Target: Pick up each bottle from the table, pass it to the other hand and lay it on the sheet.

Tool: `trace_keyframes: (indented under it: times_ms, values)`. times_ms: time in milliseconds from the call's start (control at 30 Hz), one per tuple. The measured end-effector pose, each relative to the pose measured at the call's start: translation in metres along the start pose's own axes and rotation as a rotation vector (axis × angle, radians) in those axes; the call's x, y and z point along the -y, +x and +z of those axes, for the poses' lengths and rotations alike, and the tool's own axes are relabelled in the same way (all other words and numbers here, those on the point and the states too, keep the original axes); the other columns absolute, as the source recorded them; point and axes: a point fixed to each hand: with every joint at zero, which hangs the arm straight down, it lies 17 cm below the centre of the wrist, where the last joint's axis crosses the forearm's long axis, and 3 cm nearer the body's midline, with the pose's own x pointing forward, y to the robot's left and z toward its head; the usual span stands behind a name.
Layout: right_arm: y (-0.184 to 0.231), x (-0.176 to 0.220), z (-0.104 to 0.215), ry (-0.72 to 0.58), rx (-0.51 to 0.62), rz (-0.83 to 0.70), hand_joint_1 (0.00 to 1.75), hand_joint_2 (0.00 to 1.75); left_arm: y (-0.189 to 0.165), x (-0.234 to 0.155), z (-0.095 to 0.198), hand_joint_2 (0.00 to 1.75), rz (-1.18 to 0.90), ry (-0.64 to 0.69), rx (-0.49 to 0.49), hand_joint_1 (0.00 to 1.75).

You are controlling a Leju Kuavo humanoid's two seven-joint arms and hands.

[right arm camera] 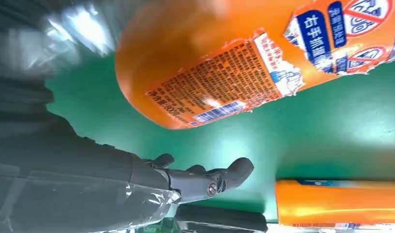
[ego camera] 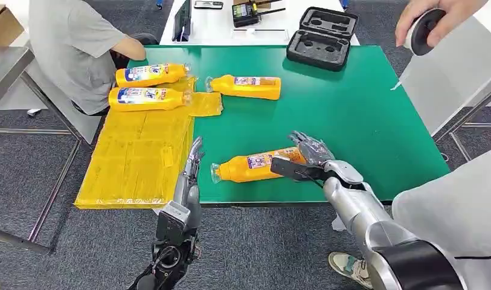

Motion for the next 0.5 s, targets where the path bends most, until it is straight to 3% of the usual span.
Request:
trace_keyframes:
  times_ms: [467,500]
  values:
    - [0.006,-0.022,0.007,0.090,0.025,-0.163,0.00,1.75,-0.002,0.008,0.001,0.00,0.018,-0.027,-0.006,0.00]
    - [0.005,-0.024,0.008,0.103,0.024,-0.173,1.52,1.75,-0.002,0.009,0.001,0.00,0.020,-0.032,-0.006,0.00]
